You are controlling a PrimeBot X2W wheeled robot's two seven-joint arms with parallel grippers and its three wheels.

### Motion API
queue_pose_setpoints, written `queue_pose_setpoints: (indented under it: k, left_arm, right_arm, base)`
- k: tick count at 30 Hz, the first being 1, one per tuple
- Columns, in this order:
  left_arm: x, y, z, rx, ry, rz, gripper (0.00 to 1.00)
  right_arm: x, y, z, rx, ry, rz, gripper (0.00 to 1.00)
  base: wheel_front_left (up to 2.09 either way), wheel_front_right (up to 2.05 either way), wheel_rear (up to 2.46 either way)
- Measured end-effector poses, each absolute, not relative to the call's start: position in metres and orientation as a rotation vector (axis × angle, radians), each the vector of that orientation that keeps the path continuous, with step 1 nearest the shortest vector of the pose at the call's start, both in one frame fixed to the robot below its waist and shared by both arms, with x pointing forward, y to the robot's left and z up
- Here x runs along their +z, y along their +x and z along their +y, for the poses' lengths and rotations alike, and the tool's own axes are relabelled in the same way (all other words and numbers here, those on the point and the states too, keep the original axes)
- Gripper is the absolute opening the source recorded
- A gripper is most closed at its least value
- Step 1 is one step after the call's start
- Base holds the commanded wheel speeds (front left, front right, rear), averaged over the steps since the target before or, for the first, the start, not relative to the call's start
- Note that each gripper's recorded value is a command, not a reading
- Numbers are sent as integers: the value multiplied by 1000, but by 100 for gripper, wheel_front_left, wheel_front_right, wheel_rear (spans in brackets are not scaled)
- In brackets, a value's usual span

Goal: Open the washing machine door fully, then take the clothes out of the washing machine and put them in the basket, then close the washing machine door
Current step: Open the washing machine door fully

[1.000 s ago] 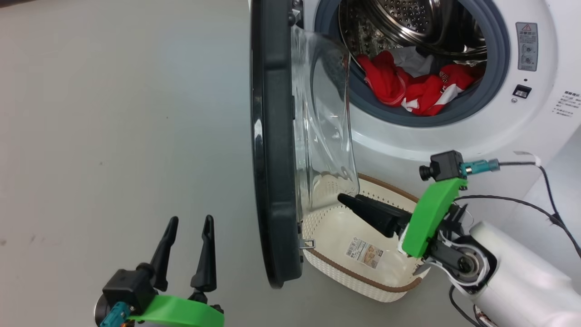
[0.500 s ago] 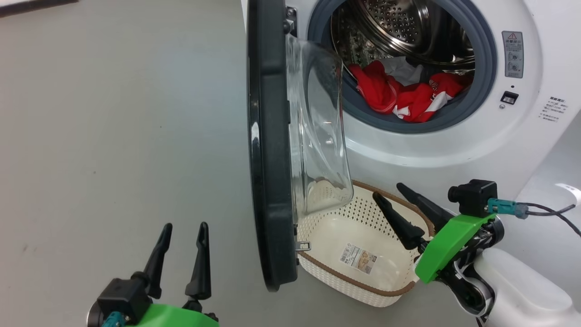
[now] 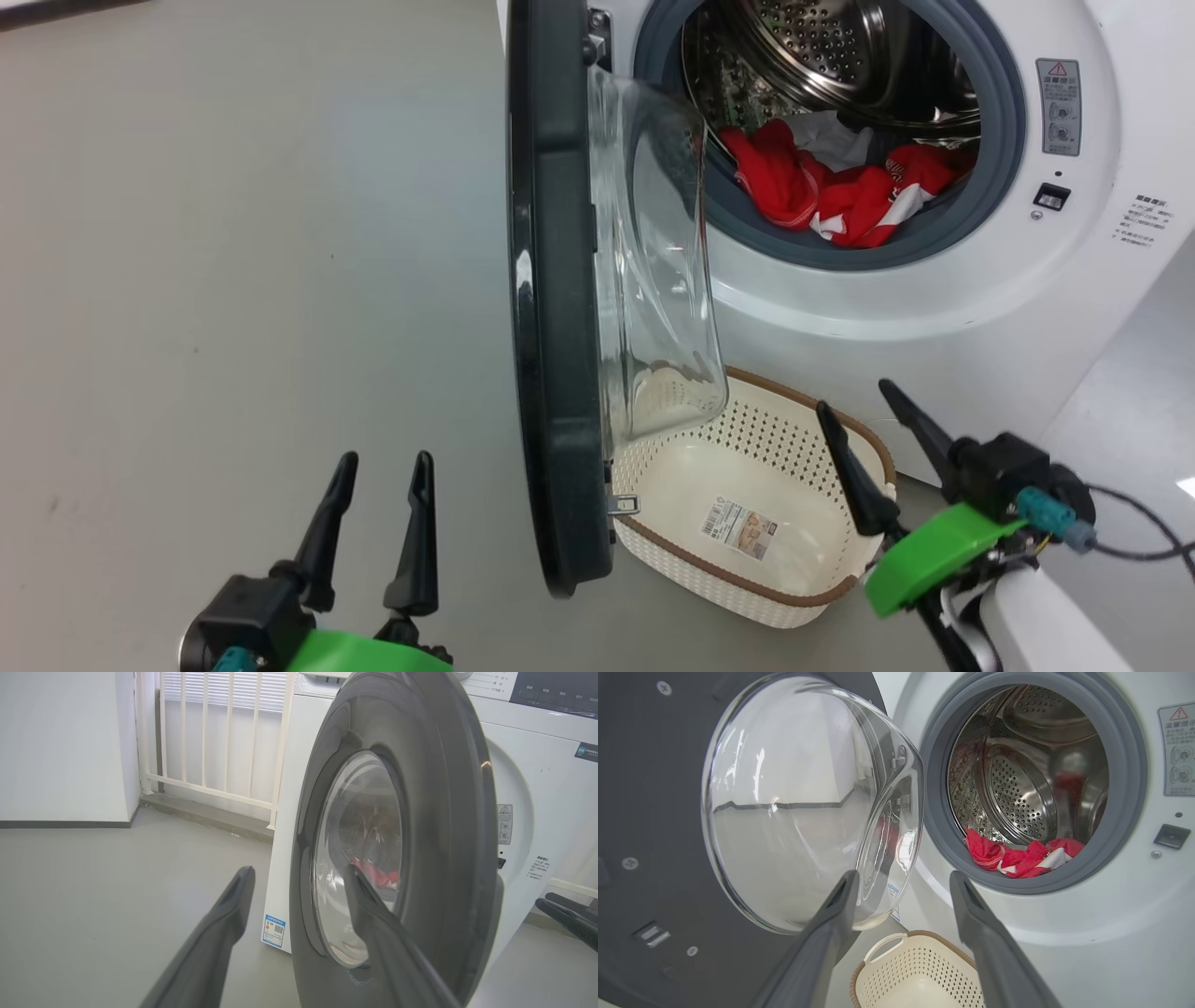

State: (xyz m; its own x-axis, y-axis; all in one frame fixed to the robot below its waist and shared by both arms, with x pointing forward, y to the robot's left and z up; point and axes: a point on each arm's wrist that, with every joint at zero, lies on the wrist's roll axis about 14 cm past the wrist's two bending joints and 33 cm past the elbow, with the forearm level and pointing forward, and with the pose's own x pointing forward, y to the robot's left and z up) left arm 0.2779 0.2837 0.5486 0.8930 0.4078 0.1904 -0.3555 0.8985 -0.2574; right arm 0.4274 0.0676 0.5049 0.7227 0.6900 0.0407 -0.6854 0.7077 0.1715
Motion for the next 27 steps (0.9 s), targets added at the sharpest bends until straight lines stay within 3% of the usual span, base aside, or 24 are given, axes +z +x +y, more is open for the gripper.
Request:
queue_pose_setpoints:
  k: [13, 27]
  left_arm:
    - [542, 280, 281, 401, -216, -220, 100]
    - [538, 284, 276, 391, -218, -203, 100]
  right_arm:
    - [496, 409, 43, 674, 147, -4, 100]
    - [498, 403, 45, 687, 180, -6, 100]
  base:
    - [0, 0, 0]
    - [0, 0, 0]
